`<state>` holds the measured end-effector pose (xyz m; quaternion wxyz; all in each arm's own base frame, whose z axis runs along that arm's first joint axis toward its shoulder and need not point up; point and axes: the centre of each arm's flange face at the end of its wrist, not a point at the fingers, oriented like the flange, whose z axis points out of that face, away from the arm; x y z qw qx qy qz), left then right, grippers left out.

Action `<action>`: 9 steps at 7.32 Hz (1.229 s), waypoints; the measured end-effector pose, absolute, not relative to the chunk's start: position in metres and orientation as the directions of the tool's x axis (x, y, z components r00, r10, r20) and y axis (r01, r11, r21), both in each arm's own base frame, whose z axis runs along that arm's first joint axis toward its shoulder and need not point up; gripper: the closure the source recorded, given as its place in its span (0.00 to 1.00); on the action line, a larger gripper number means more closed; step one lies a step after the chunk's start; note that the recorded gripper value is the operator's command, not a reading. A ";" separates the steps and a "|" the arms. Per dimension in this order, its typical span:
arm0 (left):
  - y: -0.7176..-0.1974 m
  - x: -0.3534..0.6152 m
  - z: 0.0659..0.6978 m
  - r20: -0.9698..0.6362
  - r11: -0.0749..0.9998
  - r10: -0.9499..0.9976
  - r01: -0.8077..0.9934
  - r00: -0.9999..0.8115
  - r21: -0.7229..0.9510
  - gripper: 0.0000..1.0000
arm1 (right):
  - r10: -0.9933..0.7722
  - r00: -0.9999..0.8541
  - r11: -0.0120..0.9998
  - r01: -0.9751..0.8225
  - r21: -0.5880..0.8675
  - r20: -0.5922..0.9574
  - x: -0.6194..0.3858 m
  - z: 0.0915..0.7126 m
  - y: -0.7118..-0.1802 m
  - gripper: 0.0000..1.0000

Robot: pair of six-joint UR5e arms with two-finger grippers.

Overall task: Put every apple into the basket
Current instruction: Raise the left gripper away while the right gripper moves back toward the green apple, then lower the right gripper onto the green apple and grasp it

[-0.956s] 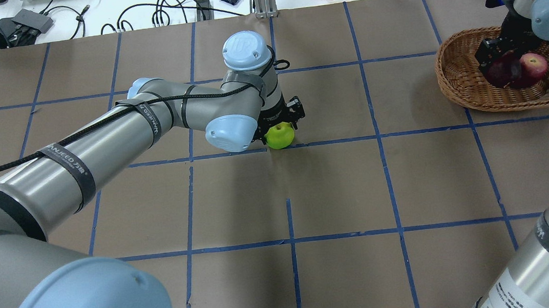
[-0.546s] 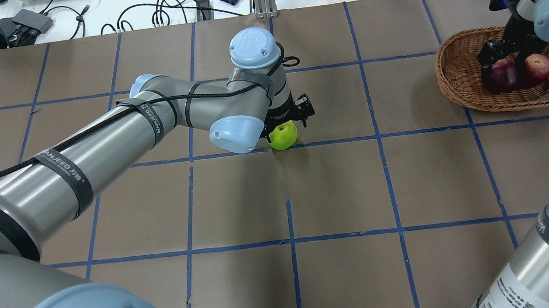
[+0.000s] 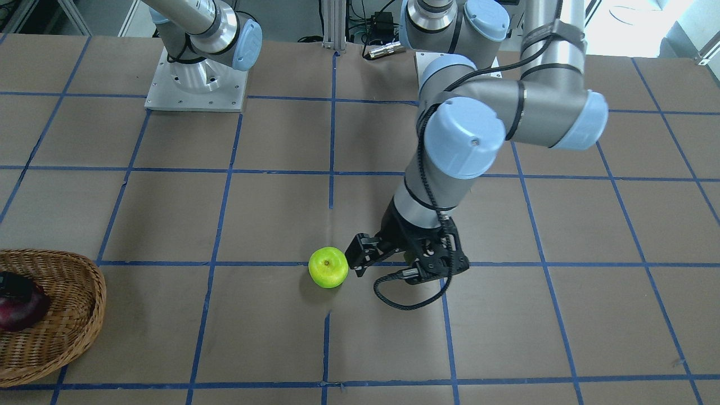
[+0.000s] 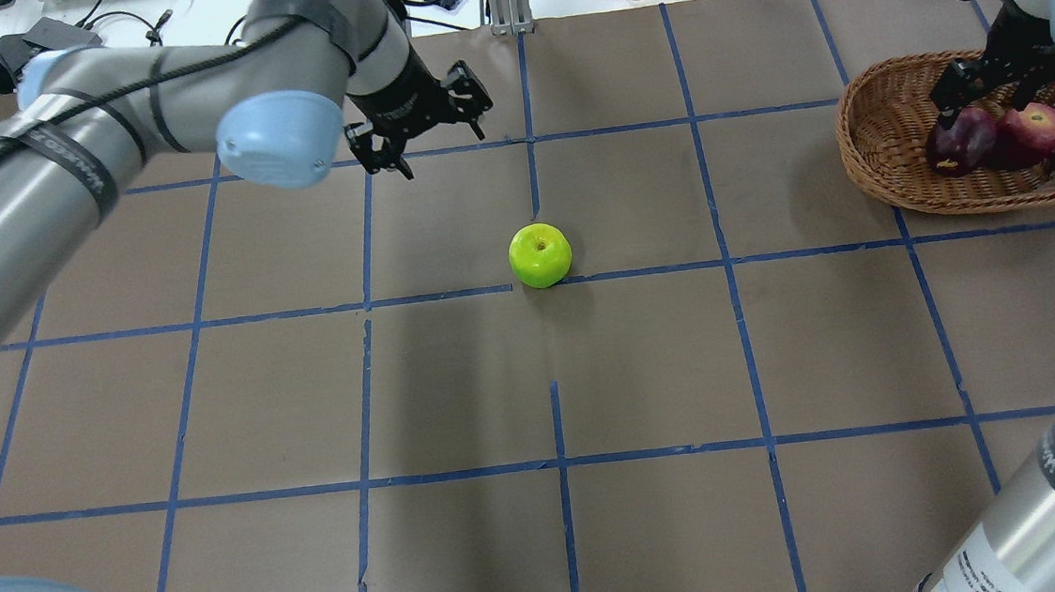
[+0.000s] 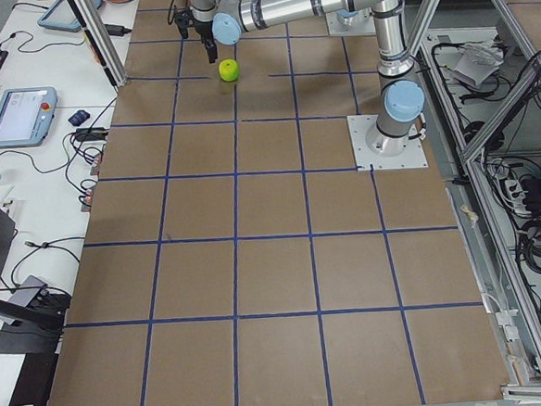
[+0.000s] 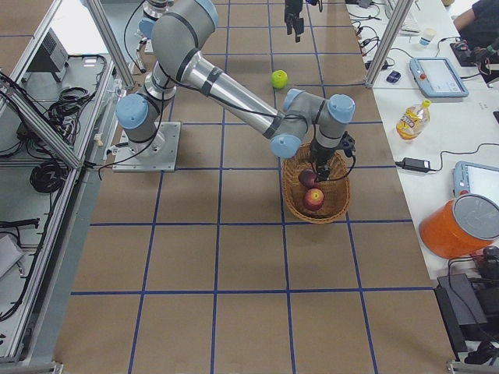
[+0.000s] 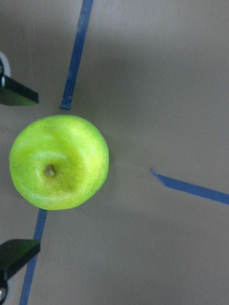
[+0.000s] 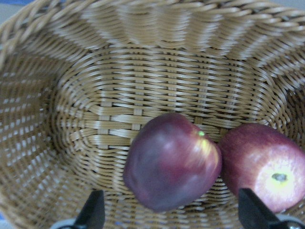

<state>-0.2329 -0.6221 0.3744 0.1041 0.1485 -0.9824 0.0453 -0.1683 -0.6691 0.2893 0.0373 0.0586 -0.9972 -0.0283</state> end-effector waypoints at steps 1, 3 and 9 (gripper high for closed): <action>-0.628 -0.191 0.410 0.202 0.962 -0.246 -0.264 -0.948 -0.069 0.00 | -0.153 -0.986 0.987 -0.149 0.062 0.059 -0.135 0.323 -0.661 0.00; -0.622 -0.098 0.461 0.143 0.984 -0.129 -0.144 -0.981 -0.102 0.00 | -0.204 -0.978 0.978 -0.202 0.049 0.051 -0.026 0.368 -0.650 0.00; -0.567 -0.087 0.495 0.016 0.994 -0.002 -0.003 -1.000 -0.109 0.00 | 0.041 -0.994 0.997 0.034 0.065 -0.101 0.286 0.325 -0.609 0.00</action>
